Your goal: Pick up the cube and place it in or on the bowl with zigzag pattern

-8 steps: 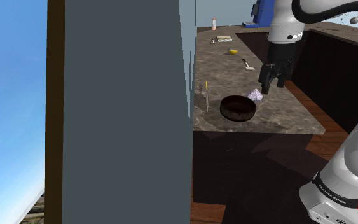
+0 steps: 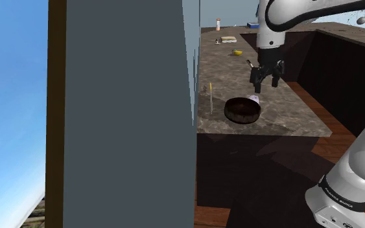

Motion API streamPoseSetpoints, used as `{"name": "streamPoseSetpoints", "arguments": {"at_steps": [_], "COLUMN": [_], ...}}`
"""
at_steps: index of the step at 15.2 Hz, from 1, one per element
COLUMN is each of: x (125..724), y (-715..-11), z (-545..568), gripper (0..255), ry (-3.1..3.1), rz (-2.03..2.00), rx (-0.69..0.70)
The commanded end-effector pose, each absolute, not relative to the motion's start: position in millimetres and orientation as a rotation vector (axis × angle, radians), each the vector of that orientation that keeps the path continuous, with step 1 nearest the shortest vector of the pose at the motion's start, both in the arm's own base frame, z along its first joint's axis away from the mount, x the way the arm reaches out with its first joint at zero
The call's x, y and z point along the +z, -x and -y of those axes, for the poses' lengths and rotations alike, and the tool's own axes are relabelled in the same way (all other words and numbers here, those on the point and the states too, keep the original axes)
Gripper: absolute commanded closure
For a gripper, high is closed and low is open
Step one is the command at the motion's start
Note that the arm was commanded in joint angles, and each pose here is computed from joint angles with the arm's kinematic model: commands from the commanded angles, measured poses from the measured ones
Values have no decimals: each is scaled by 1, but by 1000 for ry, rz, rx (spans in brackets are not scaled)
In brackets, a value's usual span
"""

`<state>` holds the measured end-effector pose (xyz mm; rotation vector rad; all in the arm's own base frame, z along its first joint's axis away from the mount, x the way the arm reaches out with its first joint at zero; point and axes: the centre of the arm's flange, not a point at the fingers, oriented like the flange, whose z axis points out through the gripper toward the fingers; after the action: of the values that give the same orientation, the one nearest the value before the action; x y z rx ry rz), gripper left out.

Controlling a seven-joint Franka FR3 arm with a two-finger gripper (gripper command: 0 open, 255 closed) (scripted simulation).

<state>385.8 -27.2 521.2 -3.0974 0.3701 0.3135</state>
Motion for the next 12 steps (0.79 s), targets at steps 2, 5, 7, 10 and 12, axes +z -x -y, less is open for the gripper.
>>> {"name": "streamPoseSetpoints", "arguments": {"at_steps": [2,5,7,10,12], "x": [502,484,470,450,436], "y": [-420,-451,-471,-499,-516], "z": [49,74,92,120,140], "gripper": [0,0,0,0,0], "ry": [3099,3095,3091,3081,3072], "rz": [-459,-546,-604,-692,-751], "rx": [383,453,499,569,615]}}
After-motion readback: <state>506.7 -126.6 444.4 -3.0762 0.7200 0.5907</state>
